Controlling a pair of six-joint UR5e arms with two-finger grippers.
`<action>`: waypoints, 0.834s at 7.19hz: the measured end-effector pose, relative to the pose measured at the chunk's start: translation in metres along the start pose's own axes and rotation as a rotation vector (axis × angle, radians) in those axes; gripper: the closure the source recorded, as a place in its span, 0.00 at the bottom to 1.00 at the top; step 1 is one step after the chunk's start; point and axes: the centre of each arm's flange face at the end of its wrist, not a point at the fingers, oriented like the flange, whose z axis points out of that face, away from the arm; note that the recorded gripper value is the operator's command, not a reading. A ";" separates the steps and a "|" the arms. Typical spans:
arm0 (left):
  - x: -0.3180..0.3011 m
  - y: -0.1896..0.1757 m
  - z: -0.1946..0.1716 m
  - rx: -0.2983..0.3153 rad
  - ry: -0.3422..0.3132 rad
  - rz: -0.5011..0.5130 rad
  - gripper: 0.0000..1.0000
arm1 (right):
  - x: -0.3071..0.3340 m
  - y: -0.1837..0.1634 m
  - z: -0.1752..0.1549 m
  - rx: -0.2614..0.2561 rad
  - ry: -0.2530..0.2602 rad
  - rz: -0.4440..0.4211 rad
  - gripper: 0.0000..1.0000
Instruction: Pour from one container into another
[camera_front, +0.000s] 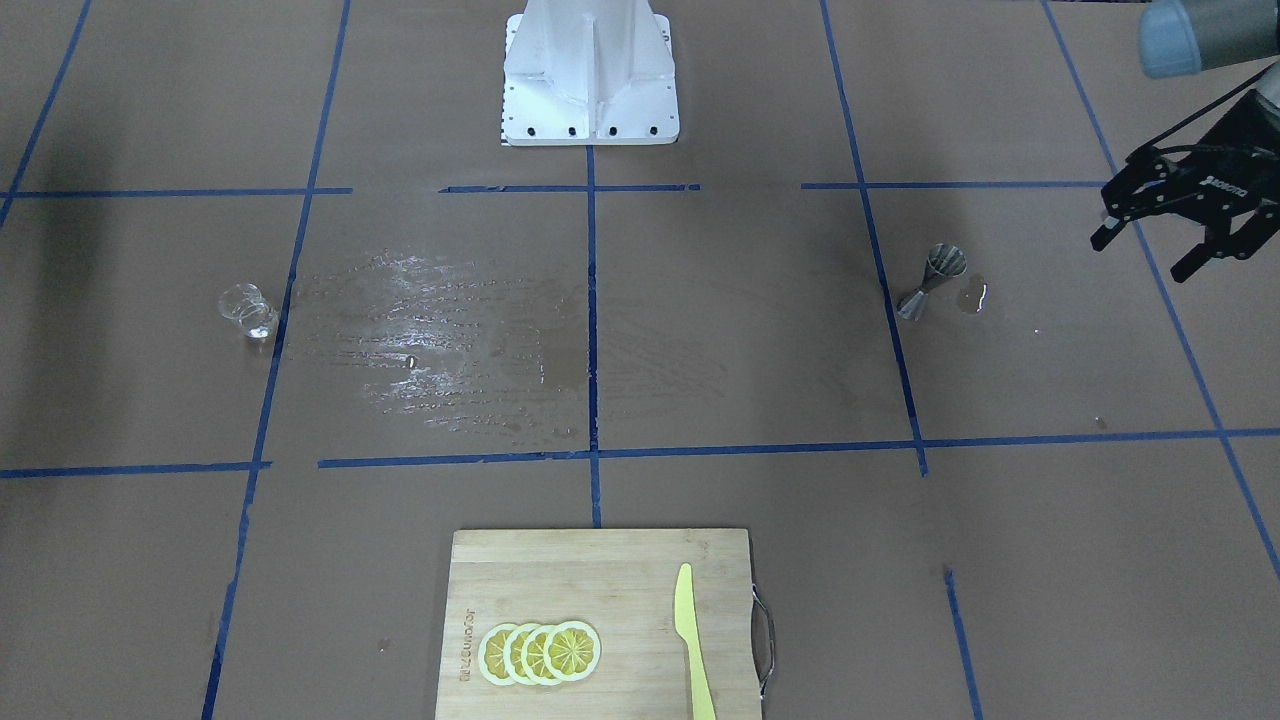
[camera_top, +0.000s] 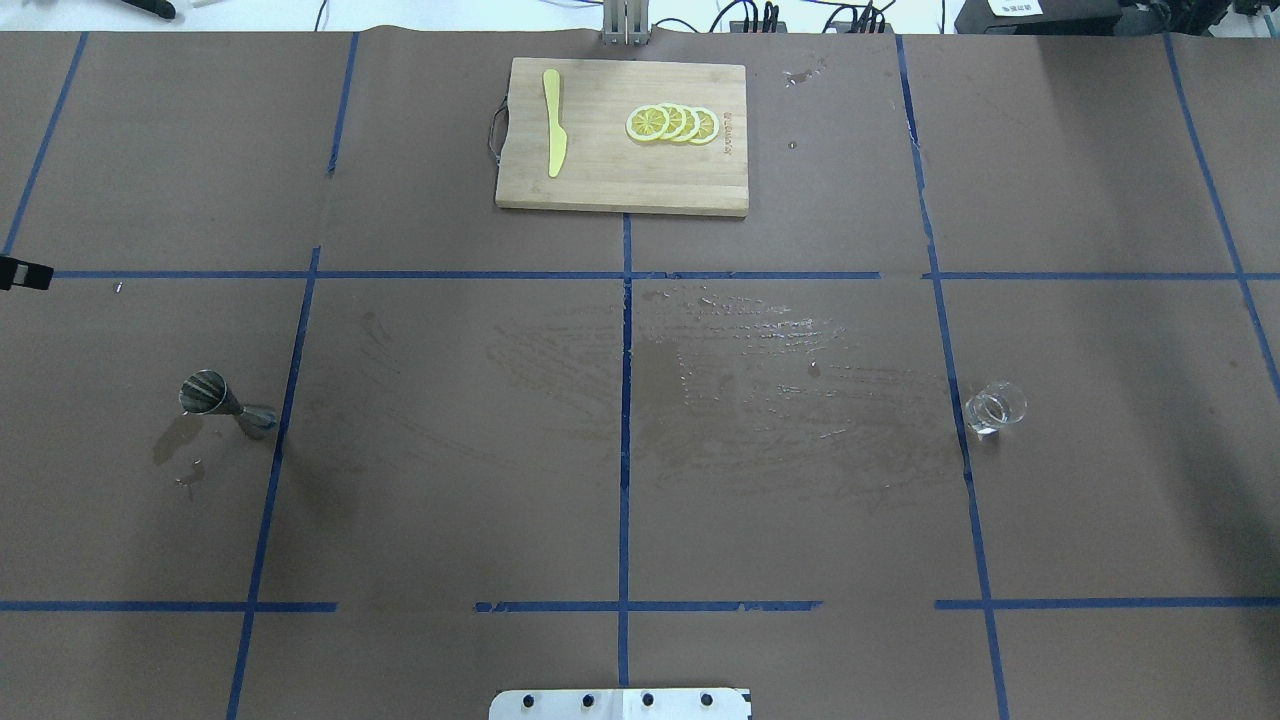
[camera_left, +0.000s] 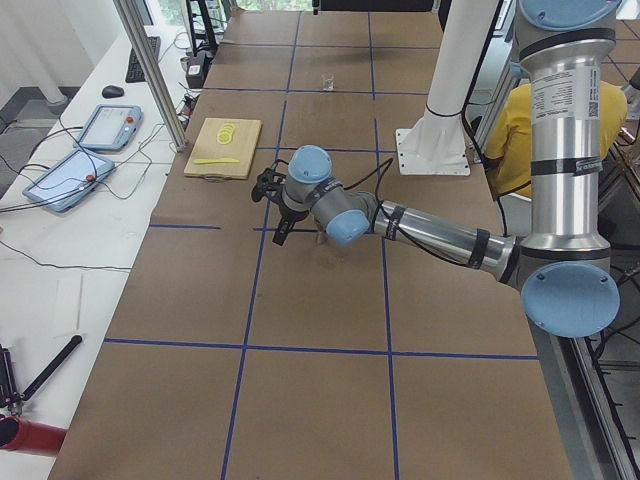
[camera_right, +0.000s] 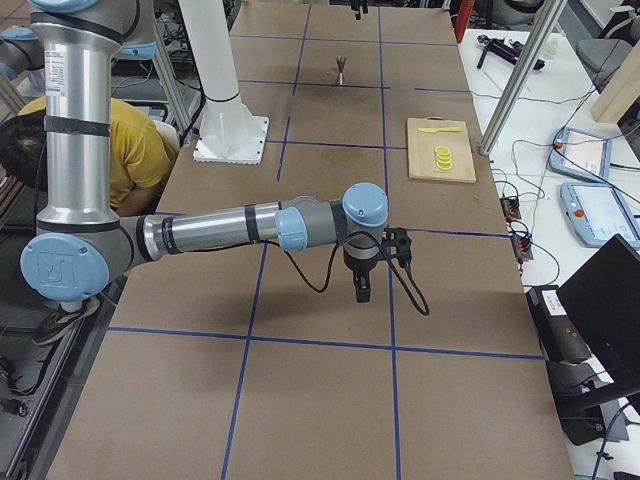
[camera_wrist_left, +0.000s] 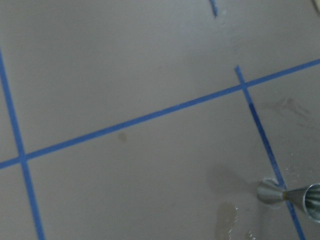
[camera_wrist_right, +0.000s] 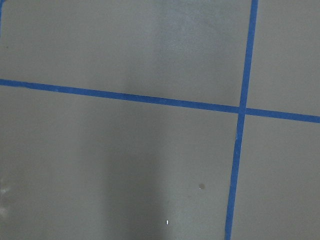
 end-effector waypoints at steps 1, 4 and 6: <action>0.039 0.004 0.013 0.053 -0.011 -0.041 0.01 | 0.000 0.000 0.000 0.000 -0.001 0.000 0.00; 0.112 0.044 0.032 0.187 -0.079 -0.096 0.01 | 0.000 -0.001 -0.001 0.001 0.002 -0.001 0.00; 0.144 0.091 0.063 0.284 -0.117 -0.168 0.01 | 0.000 -0.001 -0.001 0.001 0.002 -0.001 0.00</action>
